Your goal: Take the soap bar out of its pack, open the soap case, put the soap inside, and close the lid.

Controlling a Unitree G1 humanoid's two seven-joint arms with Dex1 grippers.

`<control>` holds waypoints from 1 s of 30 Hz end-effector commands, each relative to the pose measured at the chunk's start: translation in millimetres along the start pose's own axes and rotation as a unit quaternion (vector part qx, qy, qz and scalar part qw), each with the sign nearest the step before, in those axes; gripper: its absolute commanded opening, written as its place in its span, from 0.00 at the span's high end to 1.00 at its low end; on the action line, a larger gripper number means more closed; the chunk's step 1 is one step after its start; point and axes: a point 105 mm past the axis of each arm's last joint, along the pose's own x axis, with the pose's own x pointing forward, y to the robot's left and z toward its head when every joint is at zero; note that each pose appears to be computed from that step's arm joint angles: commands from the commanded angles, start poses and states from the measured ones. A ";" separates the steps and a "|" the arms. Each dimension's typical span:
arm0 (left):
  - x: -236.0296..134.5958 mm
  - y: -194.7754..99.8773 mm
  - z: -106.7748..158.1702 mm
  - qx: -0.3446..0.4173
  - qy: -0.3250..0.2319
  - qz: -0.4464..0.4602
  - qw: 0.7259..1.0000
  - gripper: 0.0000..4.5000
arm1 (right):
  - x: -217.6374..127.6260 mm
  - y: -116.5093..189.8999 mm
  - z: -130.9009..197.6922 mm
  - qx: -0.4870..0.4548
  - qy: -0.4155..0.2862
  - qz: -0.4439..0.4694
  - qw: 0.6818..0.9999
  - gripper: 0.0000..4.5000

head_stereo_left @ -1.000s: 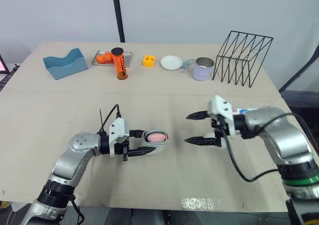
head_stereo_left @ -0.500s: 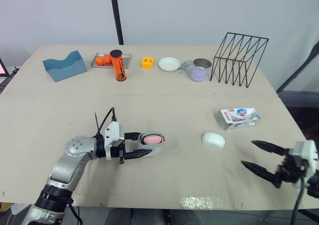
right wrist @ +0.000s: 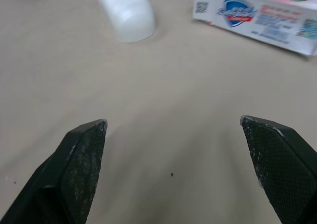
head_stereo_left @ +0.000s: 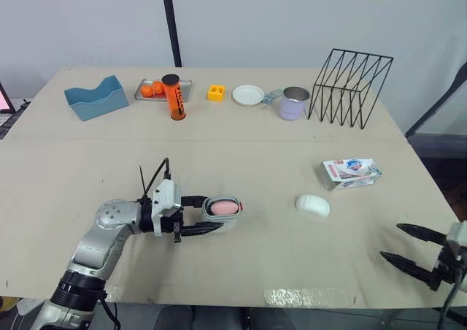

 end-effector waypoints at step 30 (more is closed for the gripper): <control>14.2 -4.4 0.4 0.053 -0.007 -0.029 0.998 0.55 | 129.0 21.7 106.6 -0.114 0.178 0.119 0.970 0.01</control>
